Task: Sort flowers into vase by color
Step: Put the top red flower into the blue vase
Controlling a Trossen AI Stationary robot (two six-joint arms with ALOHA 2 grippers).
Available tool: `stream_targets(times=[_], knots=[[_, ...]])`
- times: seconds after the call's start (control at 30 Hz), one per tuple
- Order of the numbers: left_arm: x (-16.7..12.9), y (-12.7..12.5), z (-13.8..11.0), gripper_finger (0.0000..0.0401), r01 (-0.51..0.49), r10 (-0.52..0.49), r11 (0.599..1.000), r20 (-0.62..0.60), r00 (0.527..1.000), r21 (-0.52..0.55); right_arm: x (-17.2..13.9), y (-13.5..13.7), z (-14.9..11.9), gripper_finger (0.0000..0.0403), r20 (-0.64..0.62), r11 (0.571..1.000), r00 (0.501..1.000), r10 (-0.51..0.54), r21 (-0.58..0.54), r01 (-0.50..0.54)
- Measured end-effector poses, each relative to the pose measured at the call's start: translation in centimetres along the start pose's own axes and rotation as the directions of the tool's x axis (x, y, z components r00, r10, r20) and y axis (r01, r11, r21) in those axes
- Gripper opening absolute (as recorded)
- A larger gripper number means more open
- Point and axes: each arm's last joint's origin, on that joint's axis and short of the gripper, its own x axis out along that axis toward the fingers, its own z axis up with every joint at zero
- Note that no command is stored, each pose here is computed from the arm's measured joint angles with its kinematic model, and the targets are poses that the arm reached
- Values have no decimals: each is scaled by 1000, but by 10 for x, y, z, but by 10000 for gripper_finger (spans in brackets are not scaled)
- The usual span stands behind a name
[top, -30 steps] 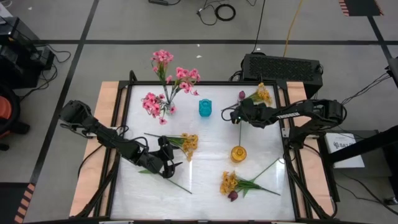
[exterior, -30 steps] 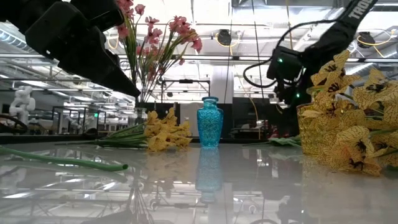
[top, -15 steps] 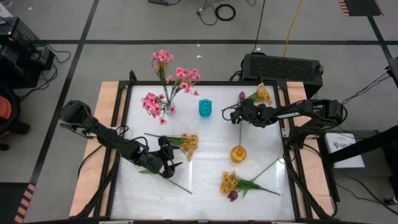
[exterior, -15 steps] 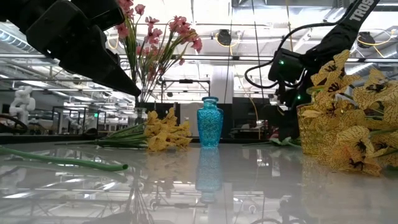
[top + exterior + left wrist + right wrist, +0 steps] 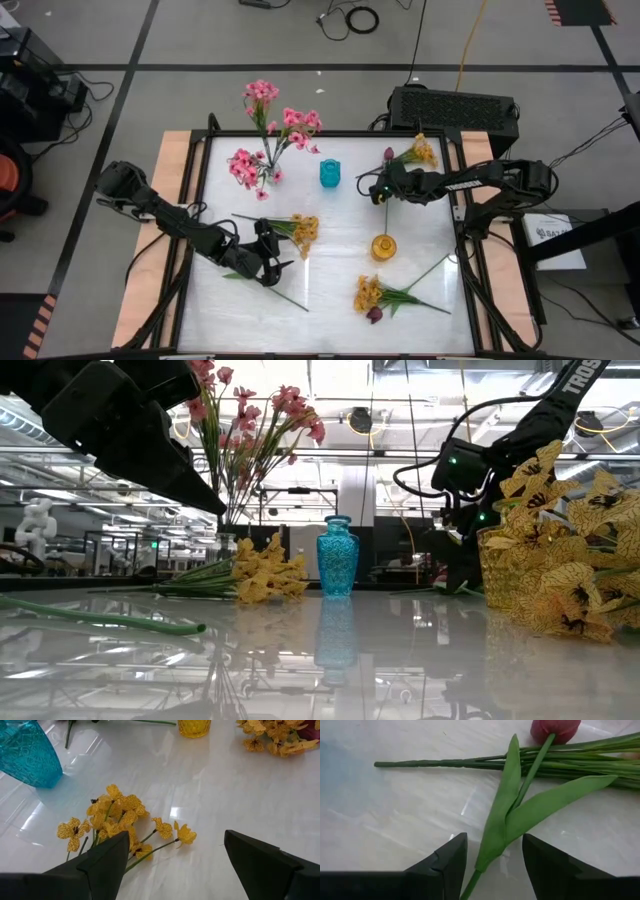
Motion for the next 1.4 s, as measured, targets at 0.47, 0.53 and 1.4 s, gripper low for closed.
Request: stream_targets(times=[0.47, 0.53, 1.4], knots=[[0, 0, 0, 331, 0, 0, 1000, 0, 1000, 1, 0, 1, 2, 18, 19, 1000, 1000, 12, 4, -12], [0, 0, 0, 331, 0, 0, 1000, -1, 1000, 1, 0, 2, 3, 10, 32, 1000, 999, 9, 8, -9], [-5, -7, 46, 331, 193, -197, 980, 381, 903, 50, -171, -3, 62, 4, 702, 757, 451, 551, -192, -625]])
